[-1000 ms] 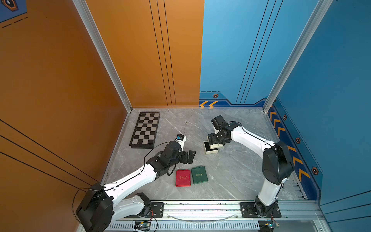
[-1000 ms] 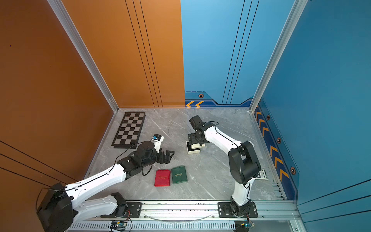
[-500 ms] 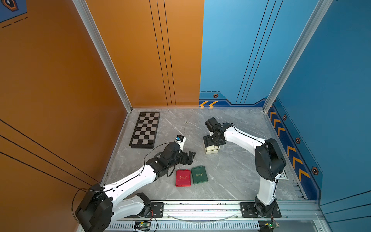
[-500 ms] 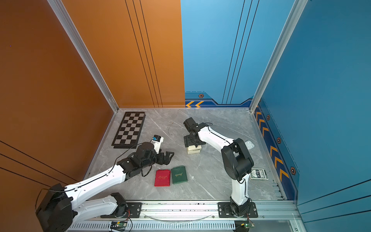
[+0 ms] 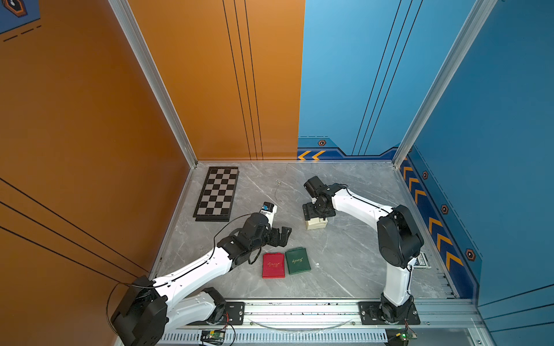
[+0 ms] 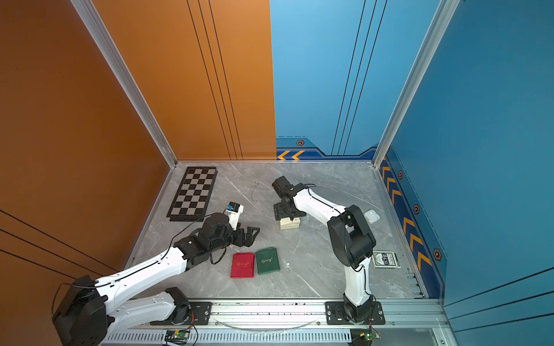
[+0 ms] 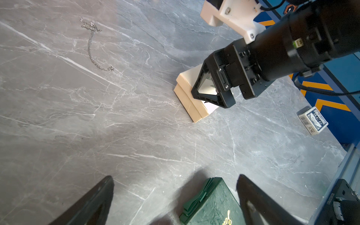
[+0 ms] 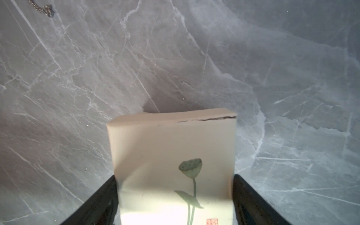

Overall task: Take the necklace out of the lift-off lid jewelry box
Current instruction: Close the lid on the jewelry box.

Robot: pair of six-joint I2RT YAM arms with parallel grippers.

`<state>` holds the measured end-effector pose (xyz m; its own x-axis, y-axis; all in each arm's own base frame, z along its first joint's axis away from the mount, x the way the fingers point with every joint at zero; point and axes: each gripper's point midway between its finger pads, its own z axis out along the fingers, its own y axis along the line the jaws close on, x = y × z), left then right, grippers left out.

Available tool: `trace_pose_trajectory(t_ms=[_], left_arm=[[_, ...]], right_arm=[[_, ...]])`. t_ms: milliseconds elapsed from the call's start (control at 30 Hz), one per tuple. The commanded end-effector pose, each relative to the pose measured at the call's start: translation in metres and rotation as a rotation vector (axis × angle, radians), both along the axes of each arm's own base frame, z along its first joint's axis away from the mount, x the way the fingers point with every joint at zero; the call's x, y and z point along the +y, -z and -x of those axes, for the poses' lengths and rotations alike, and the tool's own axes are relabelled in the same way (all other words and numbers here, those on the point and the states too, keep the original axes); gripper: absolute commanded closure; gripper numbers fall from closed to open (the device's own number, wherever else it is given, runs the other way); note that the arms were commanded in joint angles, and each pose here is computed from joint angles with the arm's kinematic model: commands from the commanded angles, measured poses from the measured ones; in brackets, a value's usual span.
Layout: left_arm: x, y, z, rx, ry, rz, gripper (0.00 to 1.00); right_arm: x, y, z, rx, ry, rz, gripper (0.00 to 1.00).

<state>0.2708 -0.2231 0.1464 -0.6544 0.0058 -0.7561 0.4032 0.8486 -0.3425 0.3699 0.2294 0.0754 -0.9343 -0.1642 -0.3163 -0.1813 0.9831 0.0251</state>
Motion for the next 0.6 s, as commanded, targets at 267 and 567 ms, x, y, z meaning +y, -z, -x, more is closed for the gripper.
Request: trace_pose_trajectory(t_ms=[267,567], left_arm=[[0.0018,0.0009,0.0007,0.001,0.003,0.018,0.01],[0.0013,0.0015,0.0014,0.005,0.006,0.022,0.01]], right_arm=[[-0.0029,0.0007,0.0018,0.013,0.022,0.044,0.14],[0.0006,0.0025,0.0036,0.023,0.014,0.038,0.14]])
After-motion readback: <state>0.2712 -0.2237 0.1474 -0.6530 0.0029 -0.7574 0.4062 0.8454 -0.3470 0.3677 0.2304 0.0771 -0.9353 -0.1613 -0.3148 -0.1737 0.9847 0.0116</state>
